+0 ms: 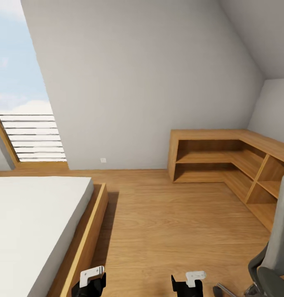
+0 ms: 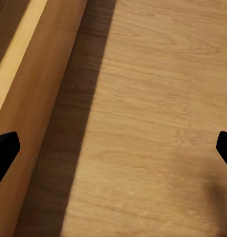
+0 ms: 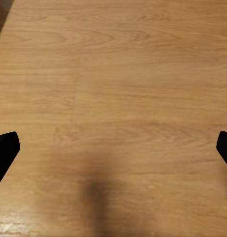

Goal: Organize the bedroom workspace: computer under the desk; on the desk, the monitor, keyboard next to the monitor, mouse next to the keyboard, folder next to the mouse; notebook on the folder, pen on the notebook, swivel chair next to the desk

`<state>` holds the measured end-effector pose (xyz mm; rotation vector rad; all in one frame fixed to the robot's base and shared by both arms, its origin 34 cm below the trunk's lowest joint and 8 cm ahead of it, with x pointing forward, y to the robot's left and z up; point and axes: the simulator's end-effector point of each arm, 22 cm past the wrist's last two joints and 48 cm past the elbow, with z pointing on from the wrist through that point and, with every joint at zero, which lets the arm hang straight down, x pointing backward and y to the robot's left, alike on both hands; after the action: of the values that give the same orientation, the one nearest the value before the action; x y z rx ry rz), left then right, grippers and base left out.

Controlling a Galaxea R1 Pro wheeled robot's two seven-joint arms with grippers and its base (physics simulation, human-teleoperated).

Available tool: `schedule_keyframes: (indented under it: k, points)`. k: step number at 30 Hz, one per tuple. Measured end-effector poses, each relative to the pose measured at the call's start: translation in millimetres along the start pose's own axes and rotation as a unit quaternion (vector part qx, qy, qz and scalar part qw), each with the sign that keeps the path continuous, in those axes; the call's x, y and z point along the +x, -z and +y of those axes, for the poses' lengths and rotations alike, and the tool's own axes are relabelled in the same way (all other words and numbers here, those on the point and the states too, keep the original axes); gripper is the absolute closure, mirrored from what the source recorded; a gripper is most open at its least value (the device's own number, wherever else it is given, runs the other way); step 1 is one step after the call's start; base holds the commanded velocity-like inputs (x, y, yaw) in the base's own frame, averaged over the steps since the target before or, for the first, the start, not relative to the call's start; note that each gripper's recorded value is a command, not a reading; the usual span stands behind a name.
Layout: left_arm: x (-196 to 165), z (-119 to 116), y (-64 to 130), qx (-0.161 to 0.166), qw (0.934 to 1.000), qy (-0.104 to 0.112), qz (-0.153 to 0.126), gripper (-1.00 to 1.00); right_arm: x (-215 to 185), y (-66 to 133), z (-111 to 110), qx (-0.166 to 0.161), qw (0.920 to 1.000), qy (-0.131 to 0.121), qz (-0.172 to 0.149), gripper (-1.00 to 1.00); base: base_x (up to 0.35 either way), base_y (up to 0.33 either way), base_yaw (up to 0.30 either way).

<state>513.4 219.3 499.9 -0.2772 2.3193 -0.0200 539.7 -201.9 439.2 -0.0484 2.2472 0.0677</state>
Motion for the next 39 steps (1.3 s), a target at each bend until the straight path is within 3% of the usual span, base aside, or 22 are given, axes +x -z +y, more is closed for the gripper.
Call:
schedule_keyframes:
  k: [39]
  points:
    - [11.7,2.3,-0.7,-0.002,0.9999,-0.003,0.012,-1.0,-0.6,0.2,-2.3,0.001,1.0,0.0,-0.001,-1.0,0.307,0.0,0.001]
